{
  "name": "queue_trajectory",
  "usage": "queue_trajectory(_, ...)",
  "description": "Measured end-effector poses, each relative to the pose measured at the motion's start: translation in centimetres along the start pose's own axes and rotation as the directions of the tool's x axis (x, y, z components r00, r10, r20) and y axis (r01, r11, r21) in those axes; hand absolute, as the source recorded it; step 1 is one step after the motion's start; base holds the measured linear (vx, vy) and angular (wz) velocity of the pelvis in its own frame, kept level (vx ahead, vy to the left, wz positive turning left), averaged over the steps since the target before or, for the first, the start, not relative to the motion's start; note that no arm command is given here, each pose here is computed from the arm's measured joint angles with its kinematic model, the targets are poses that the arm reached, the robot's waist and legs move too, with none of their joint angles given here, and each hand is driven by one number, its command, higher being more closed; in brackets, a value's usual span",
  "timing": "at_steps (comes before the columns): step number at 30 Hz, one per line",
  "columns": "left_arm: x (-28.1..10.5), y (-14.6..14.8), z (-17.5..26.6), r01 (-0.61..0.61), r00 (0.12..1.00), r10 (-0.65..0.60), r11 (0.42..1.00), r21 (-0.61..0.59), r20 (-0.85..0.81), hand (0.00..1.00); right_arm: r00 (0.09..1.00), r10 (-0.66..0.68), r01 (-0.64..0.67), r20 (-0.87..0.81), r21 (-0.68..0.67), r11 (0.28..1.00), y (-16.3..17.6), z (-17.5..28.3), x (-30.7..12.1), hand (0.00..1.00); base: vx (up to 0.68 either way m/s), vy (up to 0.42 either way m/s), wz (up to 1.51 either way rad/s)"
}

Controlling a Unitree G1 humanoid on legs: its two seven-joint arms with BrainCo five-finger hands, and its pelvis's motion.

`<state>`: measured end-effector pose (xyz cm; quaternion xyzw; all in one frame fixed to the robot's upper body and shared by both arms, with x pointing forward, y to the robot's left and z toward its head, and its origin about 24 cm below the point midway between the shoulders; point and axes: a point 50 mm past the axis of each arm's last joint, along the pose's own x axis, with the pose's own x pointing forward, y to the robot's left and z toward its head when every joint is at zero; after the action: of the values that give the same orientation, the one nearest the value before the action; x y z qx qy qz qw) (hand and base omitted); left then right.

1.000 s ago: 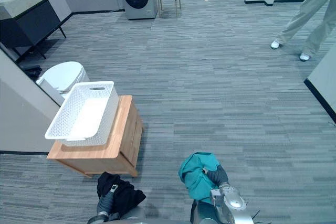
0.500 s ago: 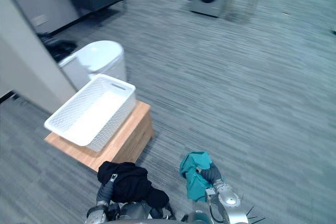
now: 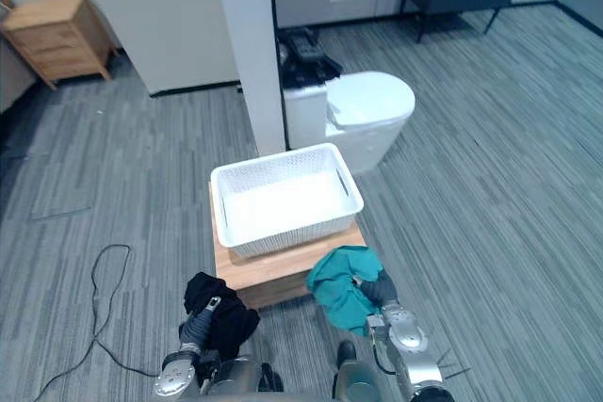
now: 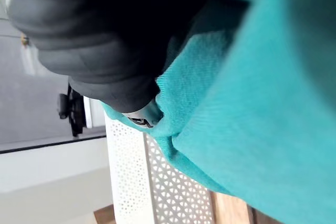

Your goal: Tidy the bed and pick cloth on bed and put in laundry

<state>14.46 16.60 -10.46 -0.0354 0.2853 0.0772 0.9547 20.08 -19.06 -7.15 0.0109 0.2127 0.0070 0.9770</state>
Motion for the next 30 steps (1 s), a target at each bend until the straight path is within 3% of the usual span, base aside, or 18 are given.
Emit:
queue_trajectory(11, 0.3, -0.3, 0.9, 0.033, 0.999, -0.033, 0.999, 0.007, 0.04, 1.0, 0.999, -0.022, 0.022, 0.041, 0.013, 1.0, 0.4, 1.0, 0.7, 1.0, -0.02, 0.074, -0.01)
queue_trajectory(19, 1.4, 0.5, 3.5, 0.099, 0.987, -0.115, 0.985, 0.14, 0.112, 1.0, 0.993, -0.04, 0.036, 0.107, 0.033, 0.999, 0.5, 1.9, 0.7, 1.0, 0.08, 0.006, 0.25)
queue_trajectory(23, 2.5, -0.3, 4.9, 0.117, 0.984, -0.135, 0.981, 0.155, 0.116, 1.0, 0.968, -0.081, 0.076, 0.237, 0.03, 0.997, -0.6, 5.3, 1.1, 1.0, 0.22, -0.097, 0.49)
queue_trajectory(30, 2.1, -0.3, 3.7, 0.121, 0.988, -0.133, 0.982, 0.142, 0.083, 1.0, 0.929, -0.055, 0.069, 0.365, -0.026, 0.997, -0.7, 9.9, 2.9, 1.0, 0.09, -0.019, -0.11)
